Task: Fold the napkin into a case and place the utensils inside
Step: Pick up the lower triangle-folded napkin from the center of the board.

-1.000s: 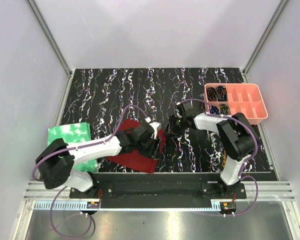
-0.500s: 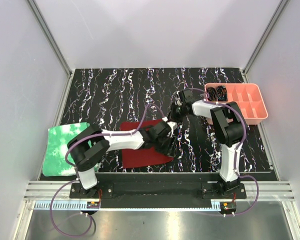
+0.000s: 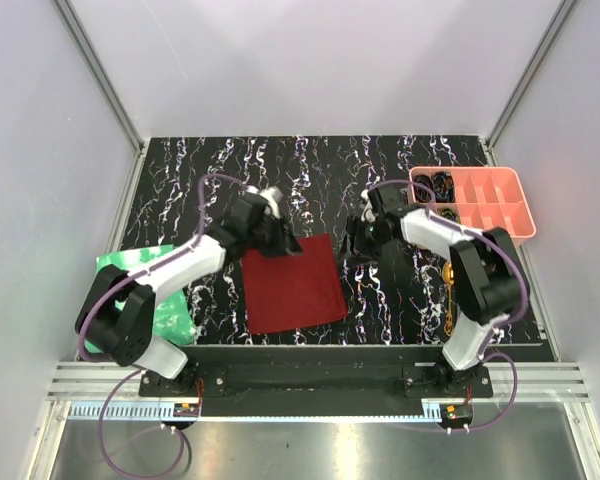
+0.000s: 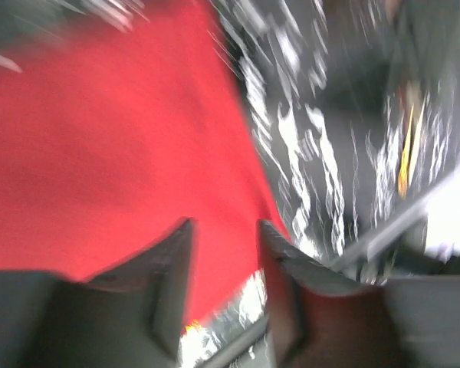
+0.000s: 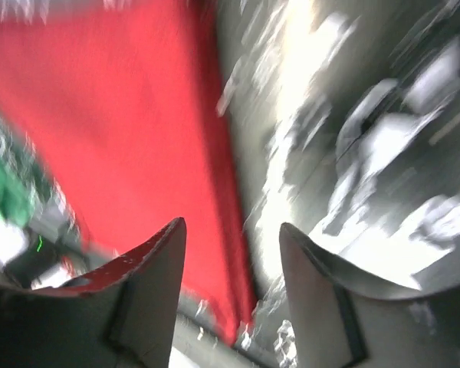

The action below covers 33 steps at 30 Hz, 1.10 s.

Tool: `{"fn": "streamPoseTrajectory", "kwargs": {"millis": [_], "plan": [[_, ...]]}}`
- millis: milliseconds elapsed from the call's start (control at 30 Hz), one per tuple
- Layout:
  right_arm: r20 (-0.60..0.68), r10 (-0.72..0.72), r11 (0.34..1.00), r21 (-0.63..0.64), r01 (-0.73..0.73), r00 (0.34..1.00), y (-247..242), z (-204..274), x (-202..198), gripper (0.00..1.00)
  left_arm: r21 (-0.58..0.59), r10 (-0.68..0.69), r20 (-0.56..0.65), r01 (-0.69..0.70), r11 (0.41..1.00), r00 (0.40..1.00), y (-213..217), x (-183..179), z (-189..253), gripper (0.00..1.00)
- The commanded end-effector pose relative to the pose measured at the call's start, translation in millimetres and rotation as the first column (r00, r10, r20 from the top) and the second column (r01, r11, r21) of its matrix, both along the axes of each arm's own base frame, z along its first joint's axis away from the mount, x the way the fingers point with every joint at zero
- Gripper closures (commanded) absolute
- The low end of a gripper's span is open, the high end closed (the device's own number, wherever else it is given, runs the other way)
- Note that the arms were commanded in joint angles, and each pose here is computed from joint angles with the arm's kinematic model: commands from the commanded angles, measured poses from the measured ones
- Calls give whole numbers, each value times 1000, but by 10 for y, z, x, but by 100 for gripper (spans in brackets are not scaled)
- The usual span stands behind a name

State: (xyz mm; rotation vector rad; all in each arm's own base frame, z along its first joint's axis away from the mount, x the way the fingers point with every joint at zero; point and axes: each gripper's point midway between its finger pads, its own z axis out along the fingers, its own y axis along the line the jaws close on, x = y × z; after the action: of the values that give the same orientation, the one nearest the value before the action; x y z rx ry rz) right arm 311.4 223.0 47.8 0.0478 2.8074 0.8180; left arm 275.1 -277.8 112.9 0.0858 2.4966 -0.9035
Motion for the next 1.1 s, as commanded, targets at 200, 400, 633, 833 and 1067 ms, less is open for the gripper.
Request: {"fn": "streamPoseTrajectory", "kwargs": {"millis": [200,400,633,833,1067], "plan": [[-51,138,937,329,-114,989,488,177,-966,87,25,291,-153,-291,956,944,789,741,-452,78],[-152,105,970,231,-68,983,176,-381,-1234,92,151,416,-153,-395,906,896,1221,923,-776,78],[-69,42,995,94,-36,997,-9,-145,-1079,90,115,411,-101,-399,910,906,1255,961,-417,77],[-27,78,970,234,-70,997,240,279,-1043,83,84,392,-92,-386,919,915,1238,844,-203,69],[-82,33,988,155,-20,996,175,-111,-982,81,165,436,-184,-410,897,881,1365,767,-680,71]]}}
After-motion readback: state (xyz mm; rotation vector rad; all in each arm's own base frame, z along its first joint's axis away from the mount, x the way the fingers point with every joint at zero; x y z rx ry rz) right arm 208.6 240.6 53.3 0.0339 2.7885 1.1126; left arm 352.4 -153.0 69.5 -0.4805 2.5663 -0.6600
